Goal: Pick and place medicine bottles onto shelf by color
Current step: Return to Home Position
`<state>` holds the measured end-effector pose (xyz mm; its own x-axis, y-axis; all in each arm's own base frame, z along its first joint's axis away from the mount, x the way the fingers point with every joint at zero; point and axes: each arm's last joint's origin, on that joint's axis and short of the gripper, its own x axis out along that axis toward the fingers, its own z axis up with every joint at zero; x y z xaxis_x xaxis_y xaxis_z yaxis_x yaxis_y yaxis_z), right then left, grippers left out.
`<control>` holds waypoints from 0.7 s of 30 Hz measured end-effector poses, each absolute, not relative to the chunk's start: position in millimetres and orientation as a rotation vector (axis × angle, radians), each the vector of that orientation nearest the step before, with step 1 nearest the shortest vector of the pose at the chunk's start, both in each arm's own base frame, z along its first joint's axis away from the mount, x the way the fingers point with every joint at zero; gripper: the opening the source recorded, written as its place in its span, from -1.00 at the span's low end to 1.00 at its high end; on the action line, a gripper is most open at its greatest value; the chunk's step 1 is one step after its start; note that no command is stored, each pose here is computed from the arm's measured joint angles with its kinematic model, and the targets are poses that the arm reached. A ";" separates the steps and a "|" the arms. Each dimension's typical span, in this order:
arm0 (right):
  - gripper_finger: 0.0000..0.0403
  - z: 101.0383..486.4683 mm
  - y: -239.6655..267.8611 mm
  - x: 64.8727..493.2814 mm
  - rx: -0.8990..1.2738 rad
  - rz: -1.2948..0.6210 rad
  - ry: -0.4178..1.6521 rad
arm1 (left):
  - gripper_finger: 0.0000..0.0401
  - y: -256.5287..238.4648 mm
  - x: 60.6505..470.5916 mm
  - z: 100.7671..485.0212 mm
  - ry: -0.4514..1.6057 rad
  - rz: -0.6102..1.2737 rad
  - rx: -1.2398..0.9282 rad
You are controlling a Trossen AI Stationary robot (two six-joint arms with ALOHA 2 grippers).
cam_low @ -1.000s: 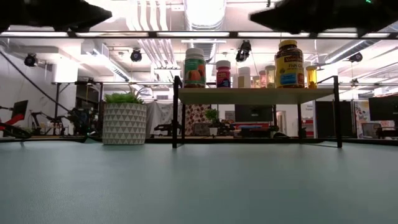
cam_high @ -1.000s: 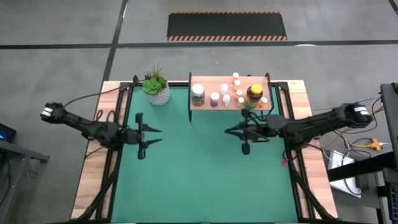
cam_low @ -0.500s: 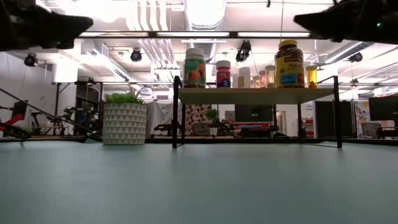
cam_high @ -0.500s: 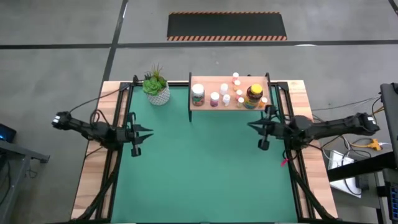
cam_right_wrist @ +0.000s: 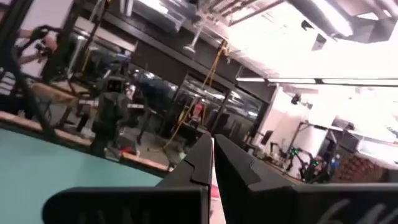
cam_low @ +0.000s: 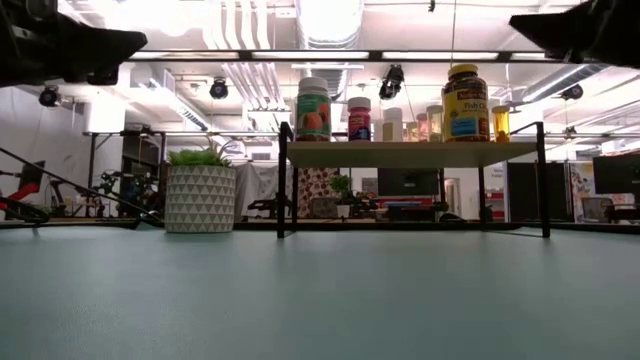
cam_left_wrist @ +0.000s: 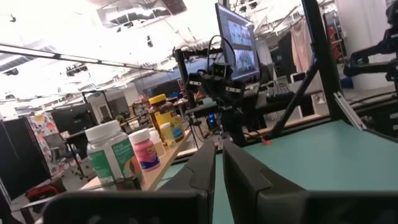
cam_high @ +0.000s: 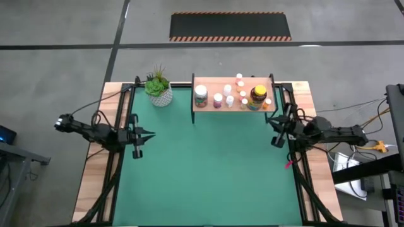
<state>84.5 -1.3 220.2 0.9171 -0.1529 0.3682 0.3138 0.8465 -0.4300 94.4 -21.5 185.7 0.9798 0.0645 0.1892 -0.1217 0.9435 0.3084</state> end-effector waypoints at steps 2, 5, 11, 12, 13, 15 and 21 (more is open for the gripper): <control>-0.96 220.2 -1.7 84.7 -0.487 -0.261 -0.333 | -0.94 -21.8 95.3 184.7 -0.166 0.094 0.329; -0.96 215.6 -2.3 88.3 -0.330 -0.257 -0.315 | -0.95 -22.4 97.0 182.6 -0.143 0.089 0.338; -0.96 201.1 -2.2 97.0 0.207 -0.183 -0.277 | -0.95 -23.5 100.0 179.5 -0.110 0.083 0.351; -0.96 199.9 -2.2 98.0 0.264 -0.176 -0.268 | -0.95 -23.6 100.5 178.9 -0.103 0.081 0.354; -0.96 197.6 -2.2 99.0 0.257 -0.181 -0.242 | -0.95 -23.8 101.0 178.3 -0.097 0.080 0.357; -0.96 192.0 -2.3 100.7 0.077 -0.206 -0.166 | -0.95 -24.2 102.0 177.1 -0.085 0.077 0.362; -0.96 183.9 3.9 99.2 -0.205 0.004 -0.173 | -0.95 -25.1 104.6 173.5 -0.048 0.070 0.376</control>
<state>99.2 3.9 183.9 0.9851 0.0213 0.1705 0.0140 0.9791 -0.2028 104.6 -25.1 173.5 0.9965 0.0594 0.0594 -0.0770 0.9276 0.3656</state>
